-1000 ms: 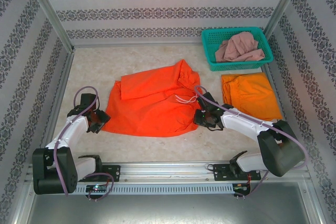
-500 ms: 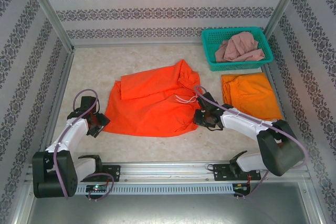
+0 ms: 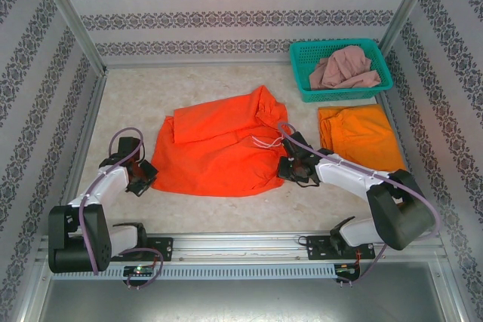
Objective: Fold and stack the shorts
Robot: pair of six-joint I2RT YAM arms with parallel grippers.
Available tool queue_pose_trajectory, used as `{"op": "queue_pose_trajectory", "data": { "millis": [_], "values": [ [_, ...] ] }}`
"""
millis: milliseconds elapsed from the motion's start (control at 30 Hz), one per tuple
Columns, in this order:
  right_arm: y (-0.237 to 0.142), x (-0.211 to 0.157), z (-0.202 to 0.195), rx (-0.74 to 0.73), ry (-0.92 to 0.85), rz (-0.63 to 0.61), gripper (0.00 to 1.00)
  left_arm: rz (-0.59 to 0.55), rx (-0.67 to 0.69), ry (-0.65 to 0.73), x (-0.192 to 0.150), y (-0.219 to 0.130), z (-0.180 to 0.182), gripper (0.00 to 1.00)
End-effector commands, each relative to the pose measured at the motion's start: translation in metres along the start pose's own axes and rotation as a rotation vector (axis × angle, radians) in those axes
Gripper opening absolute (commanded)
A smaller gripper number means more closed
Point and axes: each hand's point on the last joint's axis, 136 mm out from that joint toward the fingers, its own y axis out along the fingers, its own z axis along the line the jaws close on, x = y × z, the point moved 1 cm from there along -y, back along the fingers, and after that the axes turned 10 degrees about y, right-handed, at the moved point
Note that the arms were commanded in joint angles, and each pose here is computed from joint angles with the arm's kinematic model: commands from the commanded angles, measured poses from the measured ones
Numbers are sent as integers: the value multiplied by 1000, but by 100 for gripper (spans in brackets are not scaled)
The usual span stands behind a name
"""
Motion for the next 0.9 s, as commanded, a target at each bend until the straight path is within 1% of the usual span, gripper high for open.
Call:
{"op": "queue_pose_trajectory", "data": {
  "millis": [0,133,267,367,467,567,667,733,767,800,867],
  "values": [
    [-1,13,3,0,2,-38,6,-56,-23,15,15,-13,-9,2],
    [-1,17,1,-5,8,-37,0,-101,-33,28,23,-24,-12,0],
    [-9,29,6,18,19,-62,0,-151,-50,56,35,-38,-20,0],
    [-26,50,25,64,-6,-115,0,-225,-83,71,60,-63,-37,0],
    [-55,86,60,159,-33,-194,0,-328,-140,80,102,-103,-67,0],
    [-101,137,111,292,-58,-288,0,-438,-192,94,159,-155,-105,0],
    [-161,194,168,440,-89,-393,0,-552,-250,95,218,-215,-144,0],
    [-210,228,206,560,-113,-478,0,-659,-279,93,254,-262,-166,0],
    [-232,241,222,618,-133,-516,0,-702,-292,87,268,-283,-172,0],
    [-260,252,237,681,-158,-559,0,-758,-318,82,281,-313,-180,0],
    [-309,265,259,781,-198,-635,0,-867,-370,76,296,-369,-190,0]
  ]
}}
